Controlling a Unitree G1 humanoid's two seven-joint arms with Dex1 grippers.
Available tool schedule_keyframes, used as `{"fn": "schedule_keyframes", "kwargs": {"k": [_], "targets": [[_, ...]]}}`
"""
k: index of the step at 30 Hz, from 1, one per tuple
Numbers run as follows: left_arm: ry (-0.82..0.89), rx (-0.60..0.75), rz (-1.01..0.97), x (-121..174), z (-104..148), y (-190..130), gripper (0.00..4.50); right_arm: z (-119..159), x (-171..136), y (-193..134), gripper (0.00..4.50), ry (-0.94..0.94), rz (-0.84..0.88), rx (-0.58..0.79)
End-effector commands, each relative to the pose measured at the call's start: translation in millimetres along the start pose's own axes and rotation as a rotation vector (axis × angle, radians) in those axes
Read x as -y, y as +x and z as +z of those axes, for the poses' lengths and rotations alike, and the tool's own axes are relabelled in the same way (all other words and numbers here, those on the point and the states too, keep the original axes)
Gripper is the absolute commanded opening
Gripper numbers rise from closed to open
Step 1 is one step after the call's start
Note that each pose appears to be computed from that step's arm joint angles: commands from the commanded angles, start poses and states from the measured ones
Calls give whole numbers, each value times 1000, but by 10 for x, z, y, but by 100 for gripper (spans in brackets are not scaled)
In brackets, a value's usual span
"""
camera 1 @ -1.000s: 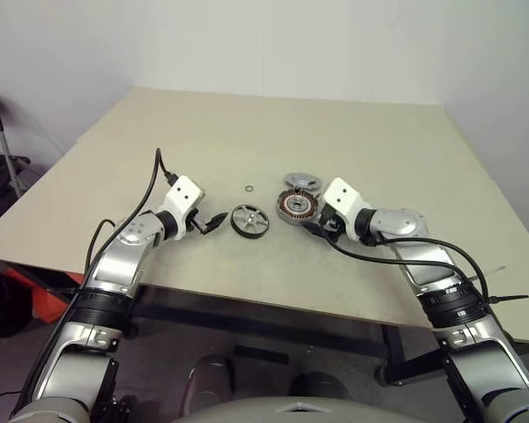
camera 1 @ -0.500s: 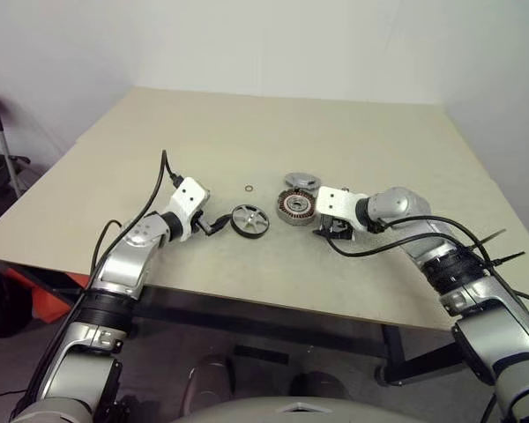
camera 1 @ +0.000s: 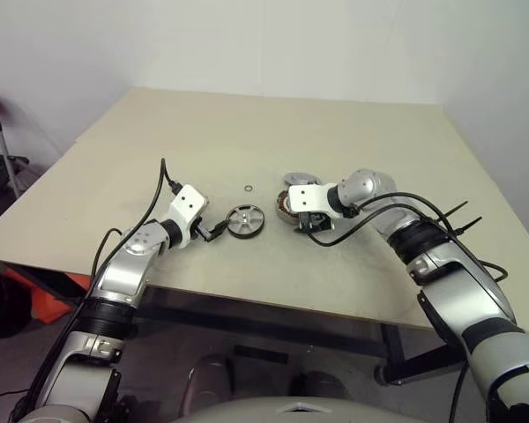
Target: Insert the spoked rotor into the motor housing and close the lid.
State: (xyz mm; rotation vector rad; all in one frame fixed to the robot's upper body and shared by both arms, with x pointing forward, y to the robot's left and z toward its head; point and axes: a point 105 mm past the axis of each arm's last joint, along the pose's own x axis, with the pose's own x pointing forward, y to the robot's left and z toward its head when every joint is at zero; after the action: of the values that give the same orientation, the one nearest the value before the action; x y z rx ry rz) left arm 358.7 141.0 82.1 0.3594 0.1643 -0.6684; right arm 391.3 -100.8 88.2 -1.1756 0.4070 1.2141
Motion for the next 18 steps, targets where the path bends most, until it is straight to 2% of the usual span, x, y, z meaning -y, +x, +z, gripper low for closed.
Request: {"fn": "schedule_keyframes", "kwargs": {"k": [1,8,18], "targets": [[40,45,22,-47,150,-23,448,-34,85,-20,405,9,27,-26],[41,44,28,-24,137,-43,448,-113,162,-31,405,1,33,-70],[47,40,34,-42,137,-52,448,-152,48,41,405,-15,92,-80]]}}
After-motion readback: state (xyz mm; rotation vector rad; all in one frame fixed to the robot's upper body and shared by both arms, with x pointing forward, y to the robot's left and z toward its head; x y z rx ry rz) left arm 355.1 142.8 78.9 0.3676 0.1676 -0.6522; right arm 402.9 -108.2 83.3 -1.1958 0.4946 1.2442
